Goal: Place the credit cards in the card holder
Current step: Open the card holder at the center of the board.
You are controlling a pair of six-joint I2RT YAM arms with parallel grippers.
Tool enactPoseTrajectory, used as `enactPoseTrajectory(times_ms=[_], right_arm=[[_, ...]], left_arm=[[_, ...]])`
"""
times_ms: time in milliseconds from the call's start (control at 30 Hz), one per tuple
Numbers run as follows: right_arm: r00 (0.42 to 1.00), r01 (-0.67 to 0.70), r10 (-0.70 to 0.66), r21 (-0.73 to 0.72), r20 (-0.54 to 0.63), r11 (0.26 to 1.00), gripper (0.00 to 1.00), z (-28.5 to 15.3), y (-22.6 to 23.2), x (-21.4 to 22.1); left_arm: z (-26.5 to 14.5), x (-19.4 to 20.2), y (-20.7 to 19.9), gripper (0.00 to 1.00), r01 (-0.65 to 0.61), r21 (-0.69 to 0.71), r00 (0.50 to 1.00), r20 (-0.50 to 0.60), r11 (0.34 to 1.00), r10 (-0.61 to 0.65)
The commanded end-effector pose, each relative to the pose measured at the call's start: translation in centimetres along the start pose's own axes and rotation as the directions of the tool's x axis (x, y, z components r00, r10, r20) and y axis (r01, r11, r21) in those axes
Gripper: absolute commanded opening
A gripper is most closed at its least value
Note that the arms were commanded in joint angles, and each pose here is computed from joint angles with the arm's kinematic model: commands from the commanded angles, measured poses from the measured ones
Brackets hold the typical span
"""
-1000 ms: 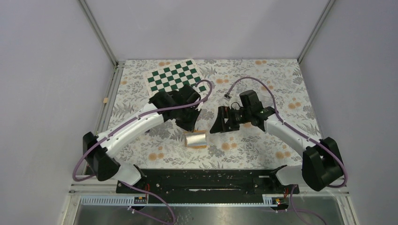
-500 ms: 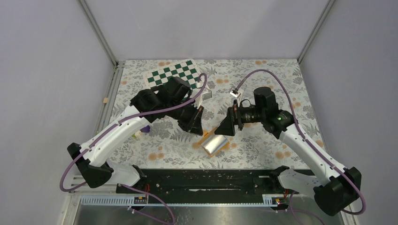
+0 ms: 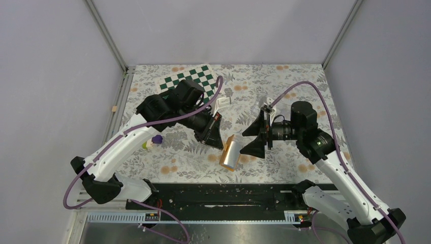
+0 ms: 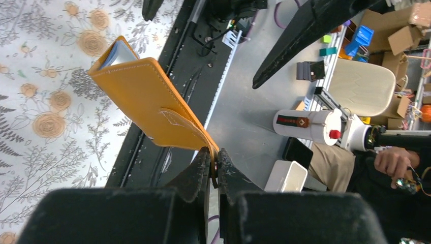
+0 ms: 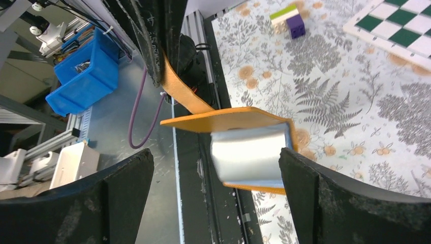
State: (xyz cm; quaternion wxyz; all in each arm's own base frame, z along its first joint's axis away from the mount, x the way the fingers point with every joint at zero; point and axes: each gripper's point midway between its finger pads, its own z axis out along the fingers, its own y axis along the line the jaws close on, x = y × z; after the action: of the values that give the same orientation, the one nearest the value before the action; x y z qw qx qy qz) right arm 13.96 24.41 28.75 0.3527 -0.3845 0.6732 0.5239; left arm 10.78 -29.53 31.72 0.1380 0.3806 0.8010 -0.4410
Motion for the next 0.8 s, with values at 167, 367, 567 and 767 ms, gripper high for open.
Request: enactPoseTrajectory(times_ms=[167,367,567,767], right_arm=[[0.970,0.220,-0.221,0.016,0.105,0.975,0.99,-0.7,0.5,-1.4],[0.929,0.325,-0.320,0.002,0.185,0.946,0.99,-0.4,0.8,-2.1],[0.840,0.475,-0.466,0.041,0.278,0.879,1.00,-0.5,0.9,-3.1],[0.855,0.475,-0.446,-0.054,0.266,0.878,0.99,0.7,0.9,-3.6]], left_arm=[[-2.2,-0.9,-4.5,0.00,-0.097,0.169,0.995,0.046,0.981,0.090],[-2.5,-0.5,-6.1,0.00,-0.105,0.253,0.994,0.029,0.962,0.101],[-2.6,-0.2,-6.8,0.00,-0.112,0.286,0.994,0.020,0.952,0.110],[-1.7,-0.6,-4.0,0.00,-0.082,0.138,0.997,0.017,0.987,0.080]])
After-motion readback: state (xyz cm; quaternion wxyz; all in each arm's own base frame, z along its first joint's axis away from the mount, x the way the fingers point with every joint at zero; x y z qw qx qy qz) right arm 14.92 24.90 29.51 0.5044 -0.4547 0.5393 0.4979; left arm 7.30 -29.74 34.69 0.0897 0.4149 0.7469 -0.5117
